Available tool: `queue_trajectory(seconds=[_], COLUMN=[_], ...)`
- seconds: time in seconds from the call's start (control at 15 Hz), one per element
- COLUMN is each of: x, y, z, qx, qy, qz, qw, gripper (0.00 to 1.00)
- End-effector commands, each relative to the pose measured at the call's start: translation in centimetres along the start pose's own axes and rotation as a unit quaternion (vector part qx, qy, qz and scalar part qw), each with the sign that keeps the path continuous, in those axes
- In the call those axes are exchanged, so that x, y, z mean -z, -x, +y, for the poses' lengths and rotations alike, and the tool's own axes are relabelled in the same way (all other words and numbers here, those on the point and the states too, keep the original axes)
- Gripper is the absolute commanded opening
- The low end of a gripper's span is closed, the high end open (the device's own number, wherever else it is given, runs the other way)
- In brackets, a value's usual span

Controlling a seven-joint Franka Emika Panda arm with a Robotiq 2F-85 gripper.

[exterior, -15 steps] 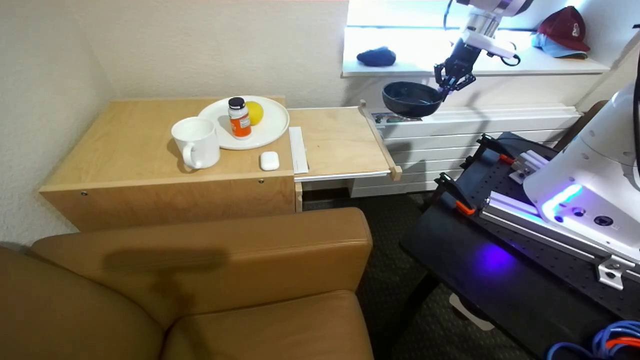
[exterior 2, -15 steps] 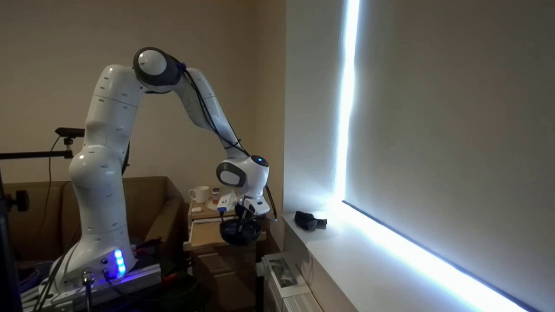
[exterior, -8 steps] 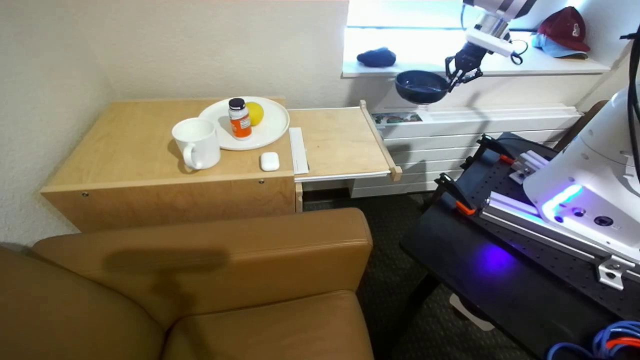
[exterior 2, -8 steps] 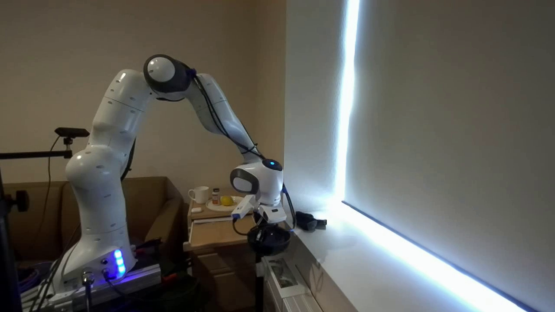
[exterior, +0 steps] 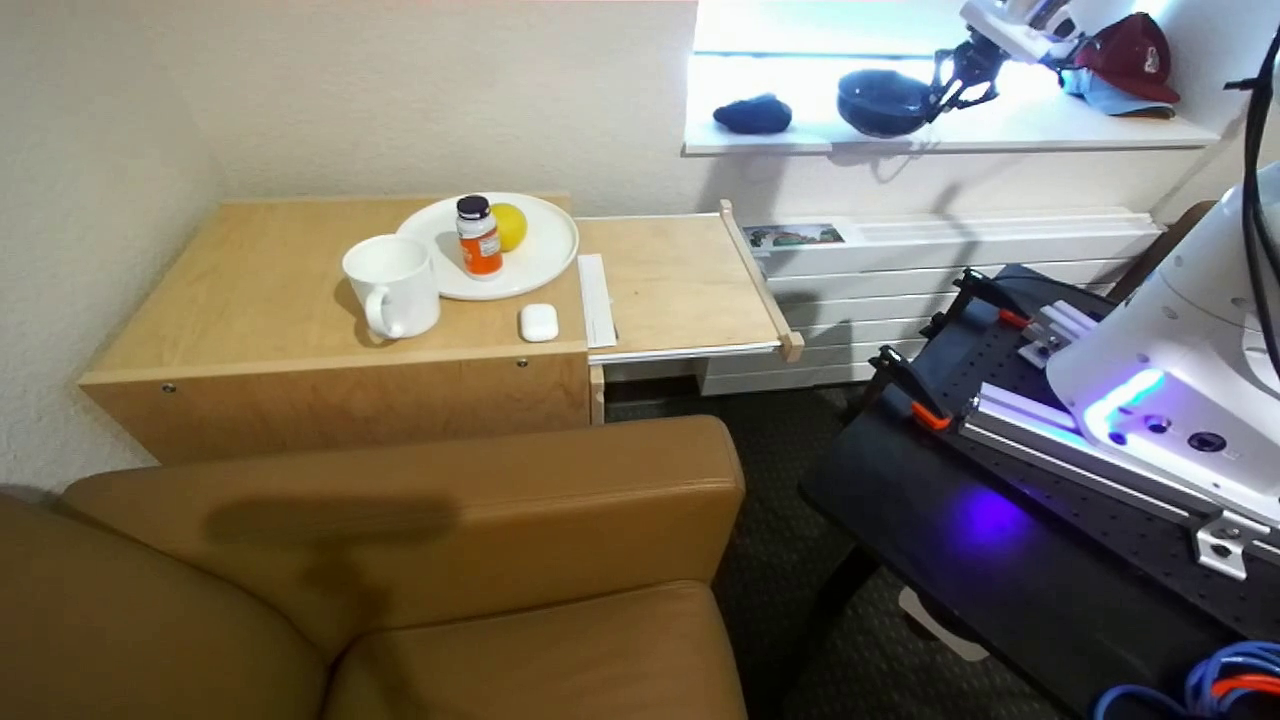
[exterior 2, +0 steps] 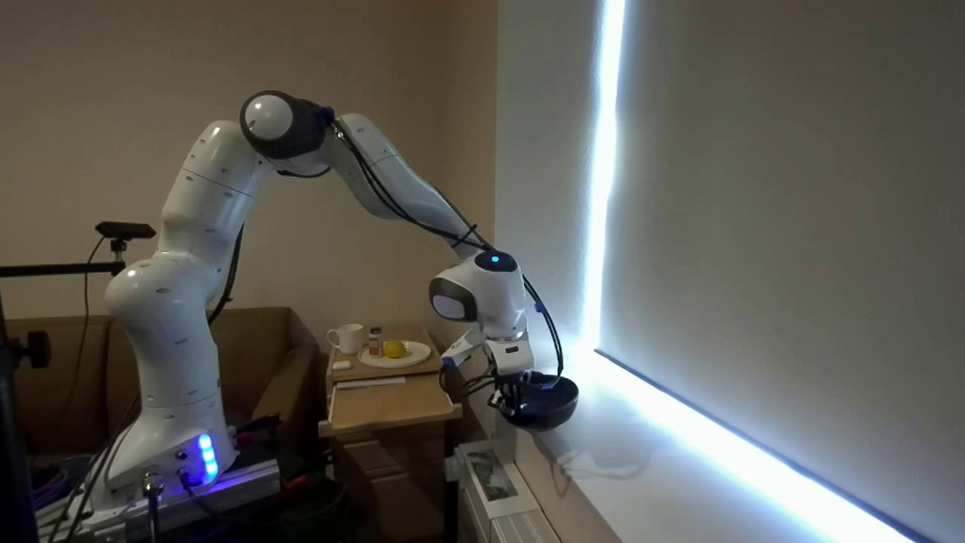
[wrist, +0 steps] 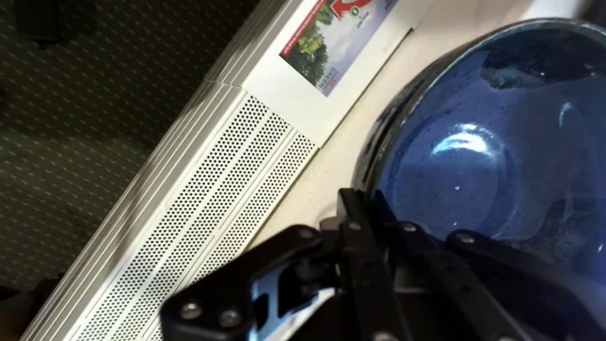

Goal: Take the bowl and put it on the windowsill

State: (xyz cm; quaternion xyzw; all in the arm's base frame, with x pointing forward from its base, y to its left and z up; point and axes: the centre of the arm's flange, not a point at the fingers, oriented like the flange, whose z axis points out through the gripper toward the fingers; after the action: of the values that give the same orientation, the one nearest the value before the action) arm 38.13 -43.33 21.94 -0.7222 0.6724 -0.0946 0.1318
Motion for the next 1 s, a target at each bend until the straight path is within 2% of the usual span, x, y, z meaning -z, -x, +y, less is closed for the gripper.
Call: queue_trajectory(seconds=[0.0, 0.07, 0.13, 0.2, 0.47, 0.73, 0.93], x=[0.1, -0.2, -0.6, -1.6, -0.5, 0.4, -0.1], y=[-0.1, 0.0, 0.1, -0.1, -3.0, -4.9, -3.7], z=[-0.3, -0.2, 0.1, -0.2, -1.3, -4.2, -7.0], qx=[-0.002, -0.002, -0.002, -0.003, -0.063, -0.097, -0.074], qy=[-0.001, 0.002, 0.006, 0.013, -0.006, -0.003, 0.033], qz=[0.002, -0.001, -0.004, -0.019, -0.049, -0.044, -0.022], qw=[1.0, 1.0, 1.0, 0.9997, 0.9968, 0.9943, 0.9965], gripper=[0.07, 0.07, 0.02, 0.02, 0.02, 0.02, 0.02])
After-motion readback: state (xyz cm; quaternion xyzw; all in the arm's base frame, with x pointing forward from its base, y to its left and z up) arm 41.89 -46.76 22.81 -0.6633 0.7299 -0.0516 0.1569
